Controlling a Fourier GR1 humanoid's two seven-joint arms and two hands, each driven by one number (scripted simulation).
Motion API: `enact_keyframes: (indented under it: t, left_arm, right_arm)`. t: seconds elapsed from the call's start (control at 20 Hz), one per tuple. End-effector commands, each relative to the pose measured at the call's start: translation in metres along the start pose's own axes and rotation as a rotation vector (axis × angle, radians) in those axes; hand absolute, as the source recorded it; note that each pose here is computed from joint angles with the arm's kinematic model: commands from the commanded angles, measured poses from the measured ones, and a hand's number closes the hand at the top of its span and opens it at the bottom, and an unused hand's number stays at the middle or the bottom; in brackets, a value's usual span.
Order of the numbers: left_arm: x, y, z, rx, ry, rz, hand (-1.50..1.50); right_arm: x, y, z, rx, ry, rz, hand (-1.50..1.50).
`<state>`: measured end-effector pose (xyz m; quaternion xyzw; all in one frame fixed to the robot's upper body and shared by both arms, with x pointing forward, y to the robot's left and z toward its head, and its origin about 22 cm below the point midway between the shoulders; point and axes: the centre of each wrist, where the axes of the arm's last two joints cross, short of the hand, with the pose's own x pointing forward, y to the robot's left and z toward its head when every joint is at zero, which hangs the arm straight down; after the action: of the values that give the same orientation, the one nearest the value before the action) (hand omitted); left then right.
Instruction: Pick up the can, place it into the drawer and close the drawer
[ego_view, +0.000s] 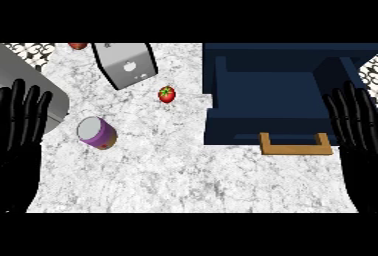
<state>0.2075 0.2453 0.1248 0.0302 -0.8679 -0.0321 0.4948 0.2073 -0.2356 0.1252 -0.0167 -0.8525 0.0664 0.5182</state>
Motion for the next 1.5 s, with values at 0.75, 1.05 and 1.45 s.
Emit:
enact_keyframes:
  t: [0.75, 1.05, 1.45]
  left_arm:
    - [0.008, 0.081, -0.004, 0.051, 0.407, -0.056, -1.50]
    - [0.013, 0.081, 0.013, 0.033, 0.423, -0.042, -1.50]
    - [0.033, 0.085, 0.020, 0.105, 0.423, 0.045, -1.50]
  right_arm:
    - [-0.007, -0.048, 0.045, -0.257, 0.291, 0.019, -1.50]
    - [-0.009, -0.081, 0.075, -0.261, 0.277, 0.015, -1.50]
    - [-0.011, -0.083, 0.097, -0.251, 0.278, 0.009, -1.50]
